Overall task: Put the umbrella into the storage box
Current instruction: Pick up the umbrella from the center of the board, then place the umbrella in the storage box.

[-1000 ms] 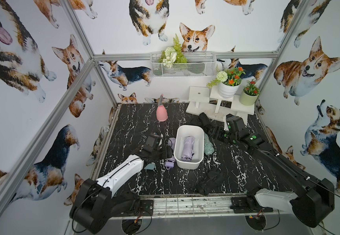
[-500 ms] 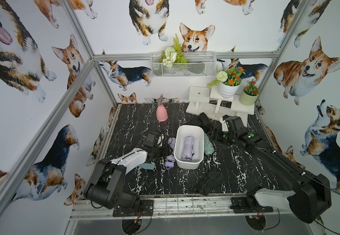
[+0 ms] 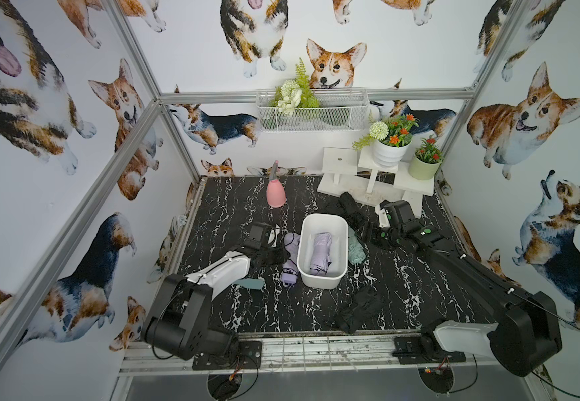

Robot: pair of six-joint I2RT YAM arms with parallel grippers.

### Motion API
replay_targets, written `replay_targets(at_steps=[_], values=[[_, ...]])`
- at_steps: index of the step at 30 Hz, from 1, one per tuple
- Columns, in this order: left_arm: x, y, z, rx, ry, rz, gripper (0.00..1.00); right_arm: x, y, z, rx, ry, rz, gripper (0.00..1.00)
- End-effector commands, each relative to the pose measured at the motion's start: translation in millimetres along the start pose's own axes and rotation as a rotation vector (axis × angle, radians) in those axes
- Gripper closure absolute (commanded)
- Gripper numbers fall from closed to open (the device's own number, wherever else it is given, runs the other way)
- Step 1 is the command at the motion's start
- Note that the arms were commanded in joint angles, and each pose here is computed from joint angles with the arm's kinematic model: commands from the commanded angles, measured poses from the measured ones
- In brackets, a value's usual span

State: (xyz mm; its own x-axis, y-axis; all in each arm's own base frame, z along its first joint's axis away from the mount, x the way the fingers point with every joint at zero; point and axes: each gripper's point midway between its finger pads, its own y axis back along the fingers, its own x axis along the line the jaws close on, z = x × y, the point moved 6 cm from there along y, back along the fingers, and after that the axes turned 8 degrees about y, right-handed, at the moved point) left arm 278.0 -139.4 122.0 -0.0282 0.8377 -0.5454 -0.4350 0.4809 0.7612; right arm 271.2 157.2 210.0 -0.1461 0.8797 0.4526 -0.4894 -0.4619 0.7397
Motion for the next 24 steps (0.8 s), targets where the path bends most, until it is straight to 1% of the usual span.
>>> replay_targets(at_steps=[1, 5, 8, 9, 10, 14, 17, 20, 24], values=[[-4, 24, 9, -0.072, -0.05, 0.05, 0.84, 0, -1, 3, -0.018, 0.019, 0.019, 0.28], [-19, 64, 16, -0.16, -0.086, 0.045, 0.86, -1, -2, 2, -0.014, 0.021, 0.023, 0.28], [-34, 95, 23, -0.222, -0.102, 0.012, 0.86, -1, 0, 3, -0.019, 0.031, 0.026, 0.28], [-37, 100, 23, -0.229, -0.102, 0.003, 0.87, -1, 1, 4, -0.021, 0.033, 0.029, 0.28], [-50, 116, 32, -0.267, -0.107, -0.032, 0.88, 0, 2, 4, -0.024, 0.036, 0.033, 0.28], [-78, 139, 46, -0.306, -0.099, -0.148, 0.9, 4, 8, 8, -0.041, 0.047, 0.054, 0.28], [-98, 143, 56, -0.31, -0.082, -0.245, 0.92, 8, 14, 12, -0.047, 0.062, 0.067, 0.28], [-118, 134, 65, -0.277, -0.078, -0.326, 0.93, 13, 18, 16, -0.046, 0.094, 0.08, 0.28], [-143, 113, 65, -0.211, -0.118, -0.306, 0.94, 14, 24, 16, -0.035, 0.128, 0.071, 0.29]])
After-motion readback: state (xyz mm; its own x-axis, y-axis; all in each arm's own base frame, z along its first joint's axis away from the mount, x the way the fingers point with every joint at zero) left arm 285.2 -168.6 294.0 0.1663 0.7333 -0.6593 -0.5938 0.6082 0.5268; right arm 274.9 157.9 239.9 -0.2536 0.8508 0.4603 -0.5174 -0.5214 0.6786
